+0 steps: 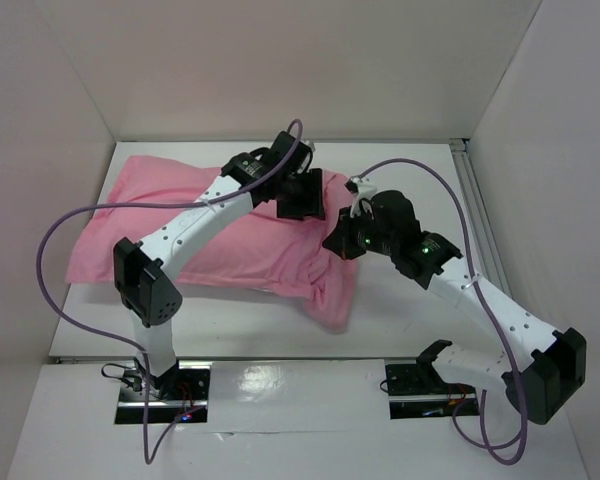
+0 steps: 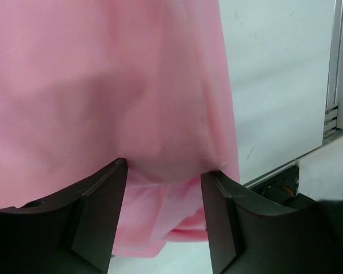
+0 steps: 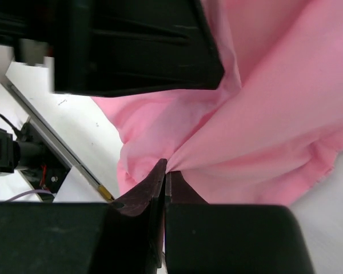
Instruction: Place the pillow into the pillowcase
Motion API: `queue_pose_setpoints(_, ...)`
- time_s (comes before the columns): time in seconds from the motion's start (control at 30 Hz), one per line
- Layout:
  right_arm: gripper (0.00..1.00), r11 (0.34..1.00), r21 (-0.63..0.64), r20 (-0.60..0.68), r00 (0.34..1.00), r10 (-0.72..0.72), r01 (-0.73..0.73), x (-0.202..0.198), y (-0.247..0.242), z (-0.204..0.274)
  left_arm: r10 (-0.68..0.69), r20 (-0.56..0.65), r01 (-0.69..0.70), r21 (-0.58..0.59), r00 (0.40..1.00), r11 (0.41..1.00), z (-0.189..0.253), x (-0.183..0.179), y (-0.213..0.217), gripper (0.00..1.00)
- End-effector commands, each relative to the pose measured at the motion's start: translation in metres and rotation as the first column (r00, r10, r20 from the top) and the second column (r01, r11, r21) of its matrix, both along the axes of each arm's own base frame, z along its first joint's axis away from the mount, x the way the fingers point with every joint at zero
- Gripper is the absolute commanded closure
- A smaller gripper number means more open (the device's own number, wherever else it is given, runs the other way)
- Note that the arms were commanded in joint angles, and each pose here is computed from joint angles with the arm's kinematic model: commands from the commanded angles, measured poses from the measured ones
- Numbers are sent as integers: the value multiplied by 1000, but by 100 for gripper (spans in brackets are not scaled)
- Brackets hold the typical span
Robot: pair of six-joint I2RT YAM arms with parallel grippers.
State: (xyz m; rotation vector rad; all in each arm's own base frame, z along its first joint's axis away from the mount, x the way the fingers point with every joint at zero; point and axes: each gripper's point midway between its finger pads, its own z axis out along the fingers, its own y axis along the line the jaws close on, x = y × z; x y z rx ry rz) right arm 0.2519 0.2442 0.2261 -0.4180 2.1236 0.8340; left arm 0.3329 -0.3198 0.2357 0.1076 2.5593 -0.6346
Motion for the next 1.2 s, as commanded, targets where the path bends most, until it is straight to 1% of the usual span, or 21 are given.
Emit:
queue_pose_setpoints(0.0,100,1000,-6,22,1000,-23,23,-8,-8,8,-65,33,66,-43,997,997,9,4,-20,34)
queue_pose_setpoints(0.03,100,1000,-17,-6,1000,-27,27,-11,-10,-1,-72,35,73,-55,997,996,10,6,-24,34)
queue_pose_setpoints(0.13,100,999,-23,-22,999,-40,39,-13,-13,-6,-65,16,66,-48,998,997,-1,12,-30,33)
queue_pose_setpoints(0.2,100,999,-29,-29,999,-40,39,-14,-13,-10,-58,12,59,-36,998,998,-7,16,-31,57)
queue_pose_setpoints(0.27,100,999,-23,-22,999,-40,40,-13,-13,-6,-52,19,53,-32,998,998,-2,19,-31,96)
queue_pose_setpoints(0.3,100,999,-14,-10,999,-40,40,-12,-12,1,-52,15,53,-29,999,998,1,17,-30,100)
queue_pose_setpoints(0.33,100,999,-20,-3,999,-35,35,-11,-12,1,-45,9,46,-14,999,999,3,14,-24,100)
queue_pose_setpoints(0.37,100,998,-27,1,999,-49,49,-8,-13,3,-31,43,32,-20,999,999,15,16,-21,100)
queue_pose_setpoints(0.47,100,996,-41,11,997,-79,79,-3,-17,-1,-23,79,27,-41,997,999,42,-4,-3,100)
queue_pose_setpoints(0.57,100,989,-110,-45,993,-106,100,-1,-22,-29,-28,105,36,-70,994,997,55,-20,8,100)
queue_pose_setpoints(0.6,100,987,-129,-55,993,-102,94,-2,-23,-34,-34,125,46,-96,992,994,69,-29,13,100)
queue_pose_setpoints(0.67,100,983,-161,-82,992,-98,84,-2,-23,-39,-31,122,44,-102,992,994,70,-32,19,100)
queue_pose_setpoints(0.73,73,983,-150,-51,992,-113,105,6,-22,-23,-44,111,57,-120,993,991,72,-37,21,100)
queue_pose_setpoints(0.77,63,979,-160,-36,990,-137,130,10,-25,-18,-50,107,64,-125,993,990,72,-38,20,100)
queue_pose_setpoints(0.8,61,978,-140,-16,987,-157,153,15,-24,-6,-57,96,69,-125,994,990,69,-40,19,100)
queue_pose_setpoints(0.83,53,973,-131,-9,981,-191,188,20,-26,-1,-57,96,69,-125,994,990,69,-40,19,100)
queue_pose_setpoints(0.9,53,950,-135,20,960,-280,280,32,-36,13,-65,92,77,-131,994,988,69,-41,18,100)
queue_pose_setpoints(0.97,55,923,-157,20,935,-354,352,44,-41,10,-65,85,76,-126,994,989,66,-40,17,100)
queue_pose_setpoints(1.03,55,921,-173,9,935,-354,350,50,-37,8,-72,81,82,-130,994,988,66,-41,16,100)
queue_pose_setpoints(1.07,57,918,-203,-28,935,-353,340,53,-32,-6,-72,73,81,-125,995,989,62,-40,15,100)
queue_pose_setpoints(1.17,58,922,-219,-81,936,-342,318,57,-22,-17,-64,81,75,-140,995,987,67,-38,13,100)
